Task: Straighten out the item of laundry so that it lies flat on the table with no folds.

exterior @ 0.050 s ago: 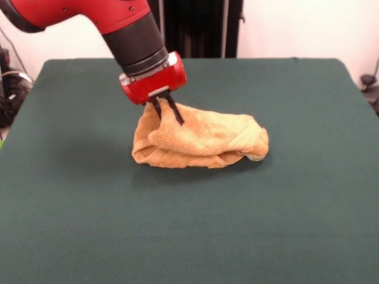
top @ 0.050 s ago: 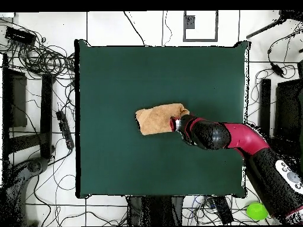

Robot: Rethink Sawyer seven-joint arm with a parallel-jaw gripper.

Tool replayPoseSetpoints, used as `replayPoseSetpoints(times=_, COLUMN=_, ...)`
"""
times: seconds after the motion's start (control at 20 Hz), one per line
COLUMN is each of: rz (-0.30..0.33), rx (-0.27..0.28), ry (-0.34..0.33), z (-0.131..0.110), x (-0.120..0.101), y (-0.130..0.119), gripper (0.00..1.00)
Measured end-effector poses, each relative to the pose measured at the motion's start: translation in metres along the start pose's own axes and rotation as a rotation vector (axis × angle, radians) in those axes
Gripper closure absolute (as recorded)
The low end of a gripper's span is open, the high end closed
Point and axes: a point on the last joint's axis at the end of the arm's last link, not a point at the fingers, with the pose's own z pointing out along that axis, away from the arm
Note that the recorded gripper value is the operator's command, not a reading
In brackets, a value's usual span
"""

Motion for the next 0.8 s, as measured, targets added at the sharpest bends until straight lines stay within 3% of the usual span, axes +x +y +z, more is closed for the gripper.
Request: replayPoseSetpoints(times=0.8, rz=0.152, rx=-0.104, ry=0.195, z=-0.010, x=0.017, y=0.024, gripper=1.00)
